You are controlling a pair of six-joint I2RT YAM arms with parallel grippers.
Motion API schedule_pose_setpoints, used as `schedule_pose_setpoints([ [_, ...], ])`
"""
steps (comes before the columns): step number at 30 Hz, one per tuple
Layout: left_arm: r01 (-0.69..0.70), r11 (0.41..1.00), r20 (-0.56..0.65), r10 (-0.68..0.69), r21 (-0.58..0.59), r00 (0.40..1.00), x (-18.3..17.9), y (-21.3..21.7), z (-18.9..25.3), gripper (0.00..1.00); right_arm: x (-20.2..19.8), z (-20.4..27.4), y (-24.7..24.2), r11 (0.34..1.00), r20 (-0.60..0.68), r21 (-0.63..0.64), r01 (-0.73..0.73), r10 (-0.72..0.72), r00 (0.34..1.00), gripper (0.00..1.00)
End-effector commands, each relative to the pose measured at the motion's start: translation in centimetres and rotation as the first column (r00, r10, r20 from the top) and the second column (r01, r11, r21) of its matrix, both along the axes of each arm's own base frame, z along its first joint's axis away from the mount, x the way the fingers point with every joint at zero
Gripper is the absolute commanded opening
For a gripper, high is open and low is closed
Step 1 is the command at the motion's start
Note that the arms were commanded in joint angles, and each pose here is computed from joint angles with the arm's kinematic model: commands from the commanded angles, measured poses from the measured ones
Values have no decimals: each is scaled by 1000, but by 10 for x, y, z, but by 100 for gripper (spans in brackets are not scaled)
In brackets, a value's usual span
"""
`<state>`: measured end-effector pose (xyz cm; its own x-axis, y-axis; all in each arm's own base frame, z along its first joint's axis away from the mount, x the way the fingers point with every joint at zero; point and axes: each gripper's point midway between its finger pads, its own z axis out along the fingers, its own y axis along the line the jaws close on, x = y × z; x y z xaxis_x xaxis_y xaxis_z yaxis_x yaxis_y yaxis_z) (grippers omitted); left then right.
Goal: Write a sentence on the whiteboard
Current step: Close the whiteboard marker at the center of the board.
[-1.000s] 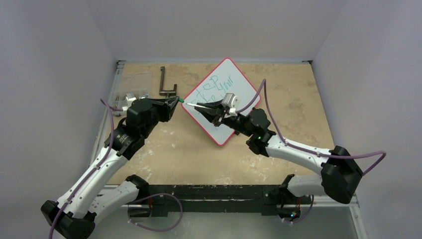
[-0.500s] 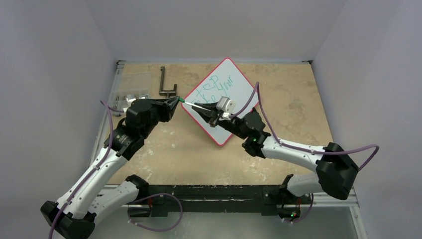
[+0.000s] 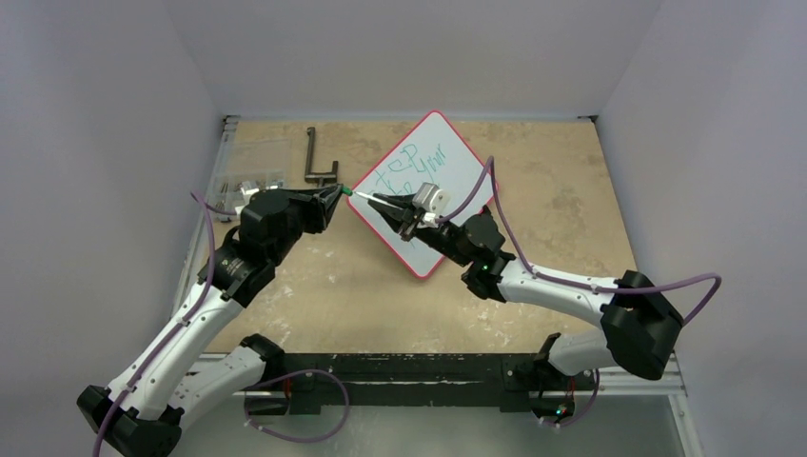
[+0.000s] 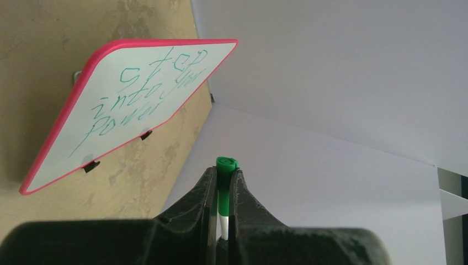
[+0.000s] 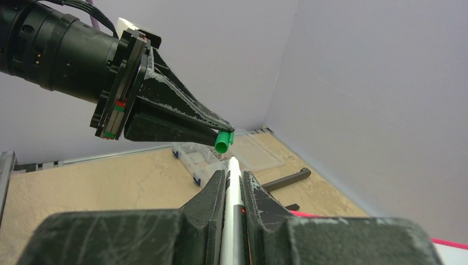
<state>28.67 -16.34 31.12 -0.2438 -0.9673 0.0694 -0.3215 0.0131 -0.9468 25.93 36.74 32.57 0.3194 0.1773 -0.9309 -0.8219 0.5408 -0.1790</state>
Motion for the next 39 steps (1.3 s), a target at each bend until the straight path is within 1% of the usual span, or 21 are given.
schedule_pose_setpoints([
  [1, -12, 999, 34, 13, -32, 999, -1, 4, 21, 0, 0, 32, -3, 998, 52, 68, 19, -22, 998, 0],
  [11, -17, 999, 37, 18, -35, 999, 3, 2, 21, 0, -9, 40, -5, 997, 63, 73, -3, -2, 998, 0],
  [29, -34, 999, 35, 35, -36, 999, 3, 6, 19, 0, -13, 47, -6, 996, 70, 88, -3, -4, 998, 0],
  [39, -29, 999, 38, 31, -41, 999, 3, 5, 21, 0, -11, 41, 0, 997, 56, 80, -7, 2, 998, 0],
])
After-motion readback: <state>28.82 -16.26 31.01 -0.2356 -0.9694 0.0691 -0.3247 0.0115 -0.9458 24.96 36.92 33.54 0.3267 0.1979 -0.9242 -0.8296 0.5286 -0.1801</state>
